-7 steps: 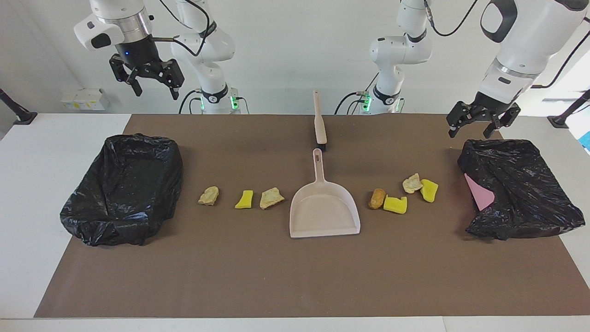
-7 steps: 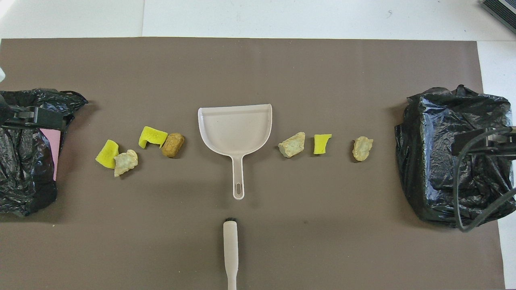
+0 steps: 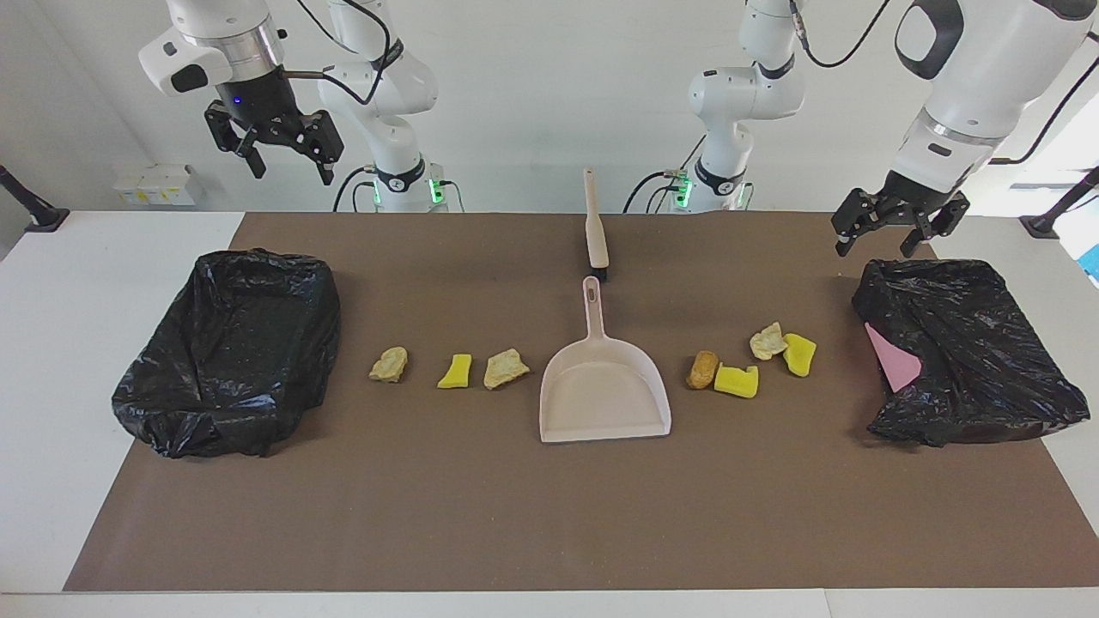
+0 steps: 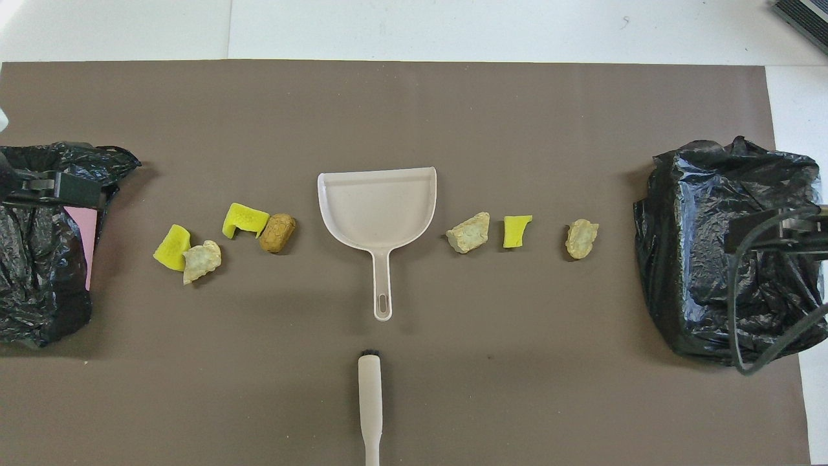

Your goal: Sweep and dump trash in bin

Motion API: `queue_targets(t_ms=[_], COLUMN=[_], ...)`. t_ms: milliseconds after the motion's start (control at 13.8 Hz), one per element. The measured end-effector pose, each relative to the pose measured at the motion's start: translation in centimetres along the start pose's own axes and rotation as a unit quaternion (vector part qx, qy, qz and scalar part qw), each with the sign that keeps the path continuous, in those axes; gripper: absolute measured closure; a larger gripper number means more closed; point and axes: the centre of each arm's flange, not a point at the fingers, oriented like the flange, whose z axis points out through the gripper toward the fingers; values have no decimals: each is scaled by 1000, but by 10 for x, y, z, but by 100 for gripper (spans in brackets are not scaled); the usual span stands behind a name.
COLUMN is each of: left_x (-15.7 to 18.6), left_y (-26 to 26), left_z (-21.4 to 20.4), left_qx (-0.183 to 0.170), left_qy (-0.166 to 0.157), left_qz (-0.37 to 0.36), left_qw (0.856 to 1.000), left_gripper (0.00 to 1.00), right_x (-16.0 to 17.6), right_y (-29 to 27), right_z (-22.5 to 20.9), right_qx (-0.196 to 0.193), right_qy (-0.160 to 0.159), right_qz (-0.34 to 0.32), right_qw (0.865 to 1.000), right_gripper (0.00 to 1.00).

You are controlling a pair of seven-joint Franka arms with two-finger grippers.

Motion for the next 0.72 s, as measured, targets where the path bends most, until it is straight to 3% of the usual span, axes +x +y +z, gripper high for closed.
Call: queue_targets(t_ms=[722], left_x=[-2], left_y=[1], left_z=[1], left_qx=[0], left_qy=[-8], left_qz=[2], left_qw=[1000], left_gripper=[0], right_x=[-1], right_y=[-3], right_z=[0], right_qx=[3], right_qy=[-1], right_qz=[-4], right_qw=[1000], right_gripper=[0])
